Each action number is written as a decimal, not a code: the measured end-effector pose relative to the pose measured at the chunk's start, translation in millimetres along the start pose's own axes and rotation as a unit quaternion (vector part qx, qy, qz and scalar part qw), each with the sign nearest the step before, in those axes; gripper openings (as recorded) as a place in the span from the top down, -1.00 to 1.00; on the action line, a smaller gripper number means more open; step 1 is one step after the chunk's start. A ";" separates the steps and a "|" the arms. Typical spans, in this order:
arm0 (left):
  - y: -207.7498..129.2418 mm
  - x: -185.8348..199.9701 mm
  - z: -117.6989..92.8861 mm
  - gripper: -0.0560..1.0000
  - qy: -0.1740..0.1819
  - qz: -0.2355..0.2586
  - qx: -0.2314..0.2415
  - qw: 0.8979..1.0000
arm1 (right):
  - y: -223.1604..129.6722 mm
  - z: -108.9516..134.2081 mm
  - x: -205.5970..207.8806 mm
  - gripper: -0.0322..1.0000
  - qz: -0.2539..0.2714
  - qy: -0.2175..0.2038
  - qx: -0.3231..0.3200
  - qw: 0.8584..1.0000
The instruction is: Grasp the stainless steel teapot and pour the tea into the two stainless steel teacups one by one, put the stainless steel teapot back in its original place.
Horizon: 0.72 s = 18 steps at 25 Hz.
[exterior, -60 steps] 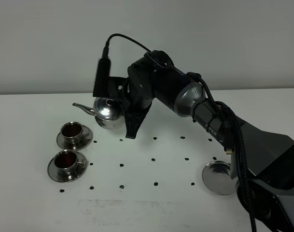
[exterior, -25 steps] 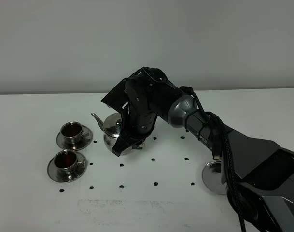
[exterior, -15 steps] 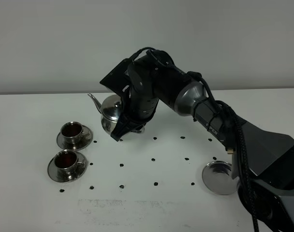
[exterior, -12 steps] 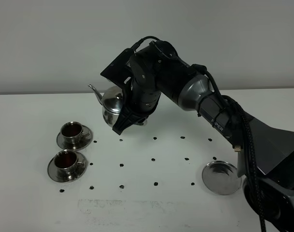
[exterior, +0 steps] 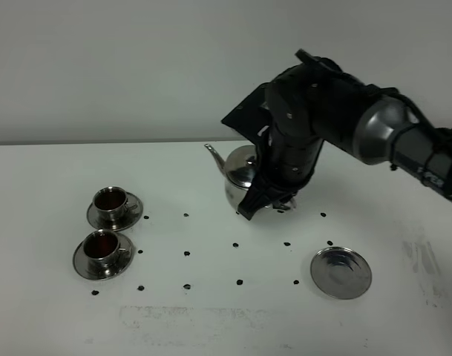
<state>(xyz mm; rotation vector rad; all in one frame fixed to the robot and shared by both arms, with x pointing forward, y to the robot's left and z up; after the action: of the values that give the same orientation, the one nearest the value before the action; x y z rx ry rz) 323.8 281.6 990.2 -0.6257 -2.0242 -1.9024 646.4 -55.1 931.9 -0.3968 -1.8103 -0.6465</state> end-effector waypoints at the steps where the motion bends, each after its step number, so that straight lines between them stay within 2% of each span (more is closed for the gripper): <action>1: 0.0 0.0 0.0 0.33 0.000 0.000 0.000 1.000 | -9.9 -0.4 3.0 0.58 0.001 0.000 -0.011 1.000; 6: 0.0 0.0 0.0 0.33 0.000 0.000 0.000 1.000 | -54.4 -5.3 4.5 0.58 -0.026 -0.005 -0.077 0.997; 9: 0.0 0.0 0.0 0.33 0.000 0.000 0.000 1.000 | -83.8 2.0 -4.6 0.58 -0.027 0.010 -0.113 0.993; 14: 0.0 0.0 0.0 0.33 0.000 0.000 0.000 1.000 | -130.6 17.6 -19.9 0.58 0.011 0.030 -0.136 0.990; 18: 0.0 0.0 0.0 0.33 0.000 0.000 0.000 1.000 | -147.6 17.7 -27.2 0.58 0.030 0.034 -0.148 0.988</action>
<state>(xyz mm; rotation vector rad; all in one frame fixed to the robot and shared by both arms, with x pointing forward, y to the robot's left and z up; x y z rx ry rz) 323.8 281.6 990.2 -0.6257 -2.0242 -1.9024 558.8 -160.3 867.7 -0.6171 -1.6349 -0.8795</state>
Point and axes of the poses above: a point on each arm's last joint axis where the gripper is mounted, x pointing back along that axis away from the gripper, z along the wrist's bending axis when the last joint is at zero, y = z × x, the point moved 10 cm from there along -x, pointing out along that axis toward the gripper, and after that the axes turned 7 degrees about x, right-handed, at the moved point
